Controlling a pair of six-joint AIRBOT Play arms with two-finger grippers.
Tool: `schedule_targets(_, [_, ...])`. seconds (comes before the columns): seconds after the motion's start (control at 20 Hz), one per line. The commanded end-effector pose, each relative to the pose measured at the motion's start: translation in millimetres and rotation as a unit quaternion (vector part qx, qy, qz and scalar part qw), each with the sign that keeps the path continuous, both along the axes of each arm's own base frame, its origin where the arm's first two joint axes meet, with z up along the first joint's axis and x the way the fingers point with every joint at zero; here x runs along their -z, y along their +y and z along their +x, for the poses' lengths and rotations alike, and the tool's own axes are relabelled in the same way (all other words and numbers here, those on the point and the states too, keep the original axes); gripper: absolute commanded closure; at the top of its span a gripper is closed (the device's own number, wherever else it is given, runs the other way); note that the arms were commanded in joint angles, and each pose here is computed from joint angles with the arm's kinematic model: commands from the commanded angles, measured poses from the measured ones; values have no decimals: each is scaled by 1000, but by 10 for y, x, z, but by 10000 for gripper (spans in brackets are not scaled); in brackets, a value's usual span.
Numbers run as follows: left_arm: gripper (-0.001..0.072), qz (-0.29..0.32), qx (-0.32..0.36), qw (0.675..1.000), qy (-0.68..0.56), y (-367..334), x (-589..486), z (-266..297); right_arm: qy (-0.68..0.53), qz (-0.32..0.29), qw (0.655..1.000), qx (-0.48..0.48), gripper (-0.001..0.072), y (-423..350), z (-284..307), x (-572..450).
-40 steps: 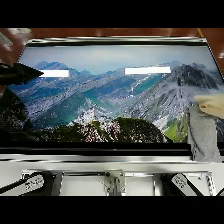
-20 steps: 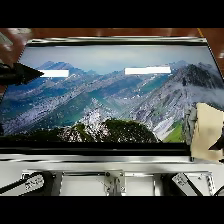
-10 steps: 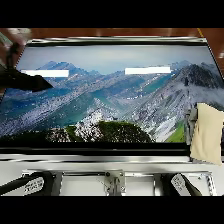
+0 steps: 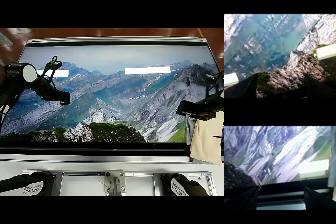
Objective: Fold the shirts.
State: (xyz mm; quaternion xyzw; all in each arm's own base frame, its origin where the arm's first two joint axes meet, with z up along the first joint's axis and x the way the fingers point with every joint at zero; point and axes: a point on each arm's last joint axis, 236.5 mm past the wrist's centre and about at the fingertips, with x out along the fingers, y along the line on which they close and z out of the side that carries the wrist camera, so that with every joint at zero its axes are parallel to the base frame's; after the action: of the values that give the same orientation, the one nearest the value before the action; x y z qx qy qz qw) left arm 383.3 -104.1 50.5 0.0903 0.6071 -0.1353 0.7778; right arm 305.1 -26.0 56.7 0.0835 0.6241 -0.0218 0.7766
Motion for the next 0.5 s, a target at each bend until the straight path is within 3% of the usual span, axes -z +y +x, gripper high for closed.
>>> schedule_targets(0.0, [55, 9, 4, 1000, 5, -36, 29, -24, 16, 3, 1000, -21, 51, 156, -32, 75])
schedule_targets(0.45, [55, 8, 3, 1000, 0, -47, 51, 20, 16, -1, 1000, -21, 51, 138, -30, 76])
